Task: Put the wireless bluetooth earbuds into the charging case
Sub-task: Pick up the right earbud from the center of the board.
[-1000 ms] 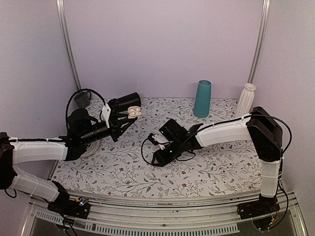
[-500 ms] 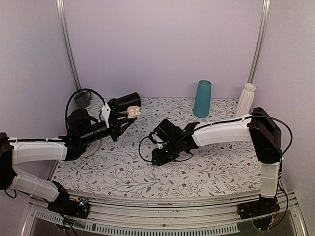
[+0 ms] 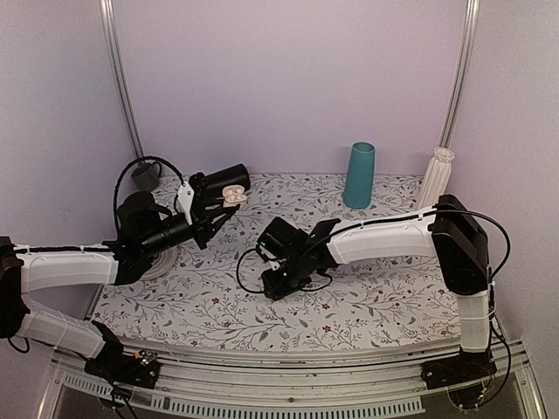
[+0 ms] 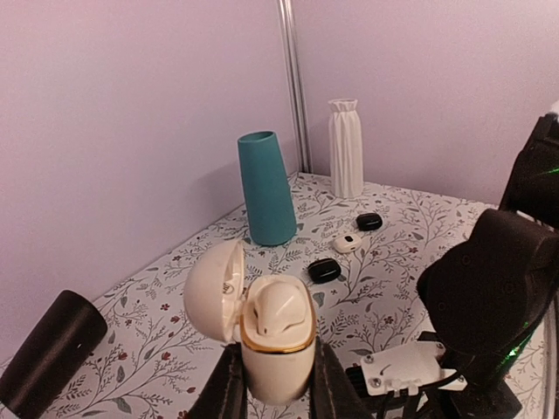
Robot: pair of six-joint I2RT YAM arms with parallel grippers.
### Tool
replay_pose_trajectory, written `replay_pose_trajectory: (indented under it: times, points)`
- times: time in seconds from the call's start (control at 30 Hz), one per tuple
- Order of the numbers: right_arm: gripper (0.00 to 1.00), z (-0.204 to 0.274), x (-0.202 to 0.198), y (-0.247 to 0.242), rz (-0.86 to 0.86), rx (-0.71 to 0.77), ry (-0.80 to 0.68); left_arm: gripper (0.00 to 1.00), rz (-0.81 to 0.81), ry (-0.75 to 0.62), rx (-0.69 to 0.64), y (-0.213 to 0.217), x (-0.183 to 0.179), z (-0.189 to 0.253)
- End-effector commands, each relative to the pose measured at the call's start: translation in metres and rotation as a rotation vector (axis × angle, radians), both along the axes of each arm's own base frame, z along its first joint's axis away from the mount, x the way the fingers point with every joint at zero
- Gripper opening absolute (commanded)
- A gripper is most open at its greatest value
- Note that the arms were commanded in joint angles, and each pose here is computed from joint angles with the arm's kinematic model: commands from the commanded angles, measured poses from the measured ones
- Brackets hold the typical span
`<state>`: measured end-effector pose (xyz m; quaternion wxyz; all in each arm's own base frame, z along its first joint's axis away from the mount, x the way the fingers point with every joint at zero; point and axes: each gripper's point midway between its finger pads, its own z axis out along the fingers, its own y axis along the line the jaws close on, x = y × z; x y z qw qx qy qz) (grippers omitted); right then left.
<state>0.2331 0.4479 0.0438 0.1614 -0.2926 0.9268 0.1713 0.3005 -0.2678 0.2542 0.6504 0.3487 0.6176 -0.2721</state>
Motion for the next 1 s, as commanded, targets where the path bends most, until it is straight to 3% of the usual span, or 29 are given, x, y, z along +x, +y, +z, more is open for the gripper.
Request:
replay_pose_trajectory:
  times: [0.0,0.97]
  points:
    - [0.37,-0.004,-0.001,0.006,0.003,-0.019,-0.007,0.00,0.046,-0.016,-0.029,0.011,0.007,0.013]
    - [0.32,-0.026,-0.005,0.006,0.041,-0.102,-0.037,0.00,0.072,0.006,-0.045,0.018,0.010,0.012]
